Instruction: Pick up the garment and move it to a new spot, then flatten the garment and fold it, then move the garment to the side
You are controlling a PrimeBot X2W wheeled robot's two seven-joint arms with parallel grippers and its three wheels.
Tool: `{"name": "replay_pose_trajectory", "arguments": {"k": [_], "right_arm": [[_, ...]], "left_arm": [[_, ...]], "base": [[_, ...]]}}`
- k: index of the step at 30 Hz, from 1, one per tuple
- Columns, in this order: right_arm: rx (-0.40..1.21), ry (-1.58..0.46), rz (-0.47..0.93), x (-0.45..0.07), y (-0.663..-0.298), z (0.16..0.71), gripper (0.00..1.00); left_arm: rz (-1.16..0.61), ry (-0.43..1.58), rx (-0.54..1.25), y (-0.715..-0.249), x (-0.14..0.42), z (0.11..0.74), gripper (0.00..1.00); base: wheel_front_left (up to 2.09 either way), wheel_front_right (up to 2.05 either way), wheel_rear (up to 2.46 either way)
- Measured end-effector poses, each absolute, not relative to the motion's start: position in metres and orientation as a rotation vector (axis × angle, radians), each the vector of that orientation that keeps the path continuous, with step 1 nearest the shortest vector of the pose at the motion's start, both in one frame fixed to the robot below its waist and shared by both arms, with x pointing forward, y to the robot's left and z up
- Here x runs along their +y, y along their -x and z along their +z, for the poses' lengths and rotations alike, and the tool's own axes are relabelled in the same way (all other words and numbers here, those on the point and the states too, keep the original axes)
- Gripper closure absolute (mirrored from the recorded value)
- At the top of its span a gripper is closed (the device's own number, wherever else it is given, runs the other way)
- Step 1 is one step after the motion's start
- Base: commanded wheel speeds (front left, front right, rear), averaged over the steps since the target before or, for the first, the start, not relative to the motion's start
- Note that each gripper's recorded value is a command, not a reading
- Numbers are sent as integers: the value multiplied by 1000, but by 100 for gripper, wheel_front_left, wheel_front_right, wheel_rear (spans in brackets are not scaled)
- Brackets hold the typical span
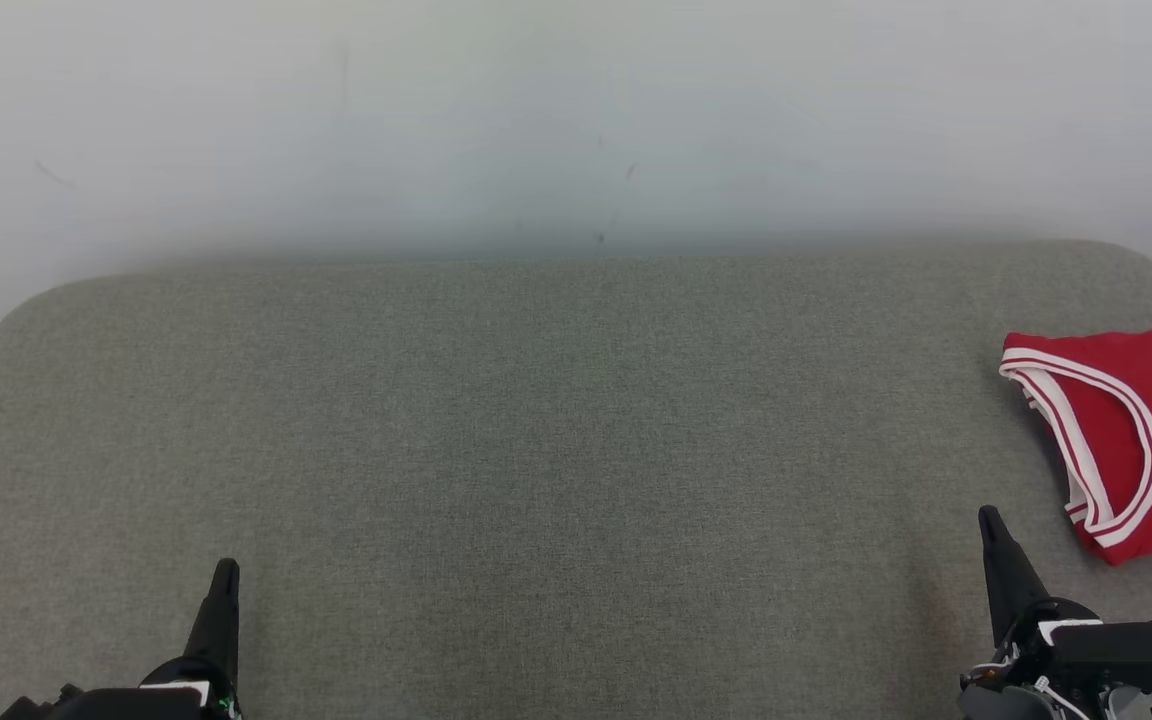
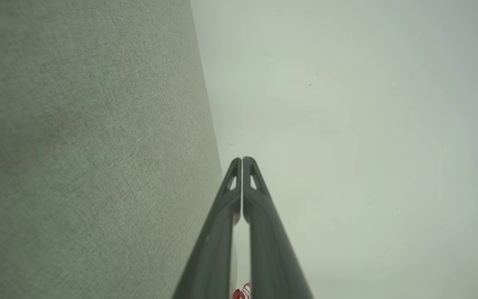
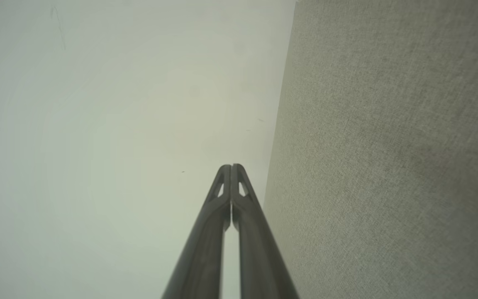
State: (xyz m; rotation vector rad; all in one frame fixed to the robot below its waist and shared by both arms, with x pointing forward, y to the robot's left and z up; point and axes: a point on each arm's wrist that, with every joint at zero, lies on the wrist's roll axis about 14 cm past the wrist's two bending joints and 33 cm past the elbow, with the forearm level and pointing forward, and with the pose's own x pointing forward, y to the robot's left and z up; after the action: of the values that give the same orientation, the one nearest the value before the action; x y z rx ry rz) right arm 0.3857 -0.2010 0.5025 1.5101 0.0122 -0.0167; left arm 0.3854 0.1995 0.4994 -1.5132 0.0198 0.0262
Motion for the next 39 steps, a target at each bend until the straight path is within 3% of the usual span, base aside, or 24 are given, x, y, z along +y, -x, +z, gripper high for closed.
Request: {"name": "replay_pose_trajectory", "arguments": {"k": [39], "right_arm": [[2,-1574,-5,-201,-388,506,100]], "left_arm": [[7,1574,12,-388,199,504,100]], "base": [[0,0,0]]}}
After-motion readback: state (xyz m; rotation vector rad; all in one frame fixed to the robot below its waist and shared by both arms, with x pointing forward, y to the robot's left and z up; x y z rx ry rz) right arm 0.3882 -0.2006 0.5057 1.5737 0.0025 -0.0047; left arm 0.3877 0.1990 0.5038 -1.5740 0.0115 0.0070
